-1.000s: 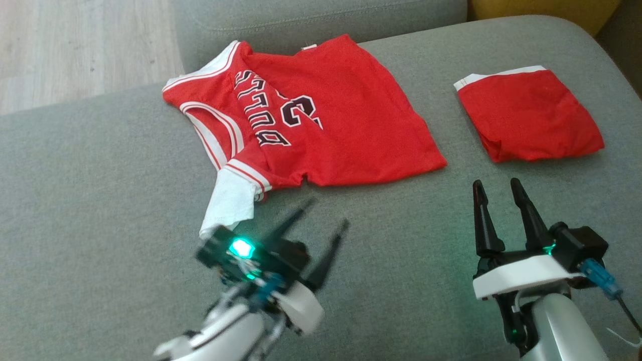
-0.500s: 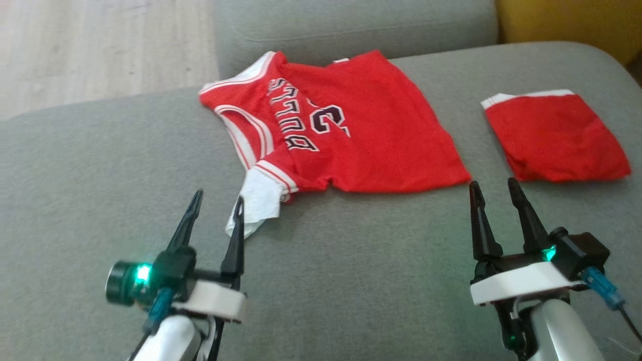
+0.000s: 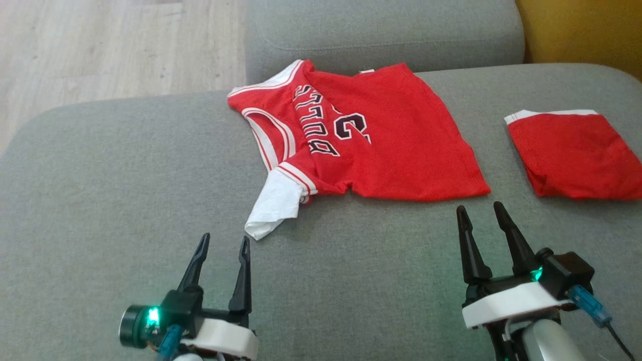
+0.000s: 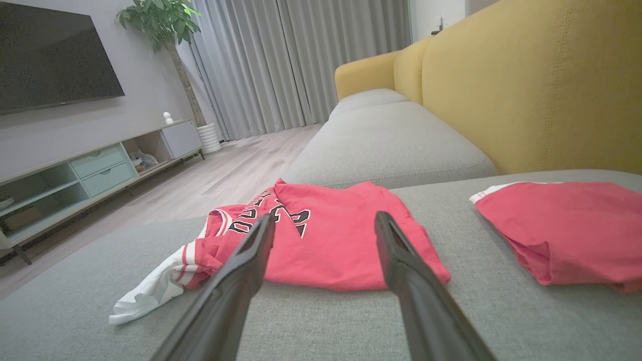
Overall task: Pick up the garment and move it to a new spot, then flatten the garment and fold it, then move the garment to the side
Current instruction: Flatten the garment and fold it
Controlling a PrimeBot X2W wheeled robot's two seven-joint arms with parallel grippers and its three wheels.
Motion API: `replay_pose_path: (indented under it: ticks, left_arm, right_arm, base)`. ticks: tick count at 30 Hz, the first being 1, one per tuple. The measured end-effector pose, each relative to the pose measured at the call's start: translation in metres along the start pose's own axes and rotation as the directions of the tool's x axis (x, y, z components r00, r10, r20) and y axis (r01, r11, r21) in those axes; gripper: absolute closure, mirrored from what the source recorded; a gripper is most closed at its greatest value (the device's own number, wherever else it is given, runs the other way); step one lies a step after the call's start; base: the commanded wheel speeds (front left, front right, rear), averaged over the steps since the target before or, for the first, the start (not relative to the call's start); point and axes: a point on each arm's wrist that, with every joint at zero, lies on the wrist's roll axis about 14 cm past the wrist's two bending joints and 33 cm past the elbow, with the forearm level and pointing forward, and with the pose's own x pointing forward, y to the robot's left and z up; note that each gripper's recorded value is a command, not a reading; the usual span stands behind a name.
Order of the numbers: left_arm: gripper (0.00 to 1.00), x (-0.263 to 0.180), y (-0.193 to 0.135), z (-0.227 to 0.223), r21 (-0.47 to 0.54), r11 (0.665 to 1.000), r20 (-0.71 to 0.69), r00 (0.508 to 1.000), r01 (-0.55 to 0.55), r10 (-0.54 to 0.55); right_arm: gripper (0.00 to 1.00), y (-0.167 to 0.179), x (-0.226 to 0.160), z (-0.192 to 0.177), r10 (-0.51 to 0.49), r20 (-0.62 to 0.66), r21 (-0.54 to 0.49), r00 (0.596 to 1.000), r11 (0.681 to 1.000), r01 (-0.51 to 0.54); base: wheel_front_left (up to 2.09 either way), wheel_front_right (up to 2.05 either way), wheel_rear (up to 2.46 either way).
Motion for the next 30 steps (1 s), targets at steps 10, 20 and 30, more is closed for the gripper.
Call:
replay_pose_path:
  ticks: [10,20,30]
  left_arm:
    - [0.0,0.043,-0.026,-0.028,0.17,0.957,-0.138,0.967,0.234,-0.212]
    - [0.0,0.077,-0.04,-0.073,0.322,0.869,-0.3,0.911,0.376,-0.283]
    - [0.93,0.097,-0.037,-0.079,0.401,0.837,-0.303,0.916,0.373,-0.264]
  right_arm:
    - [0.0,-0.015,0.002,-0.009,-0.044,-0.027,0.002,0.999,0.999,0.044]
    - [0.0,-0.044,0.001,-0.014,-0.127,-0.048,-0.008,0.991,0.992,0.127]
    - [0.0,-0.056,-0.005,-0.018,-0.169,-0.062,-0.013,0.984,0.986,0.169]
  base:
    - [0.0,0.0,0.0]
    - [0.0,0.0,0.0]
    - [0.0,0.0,0.0]
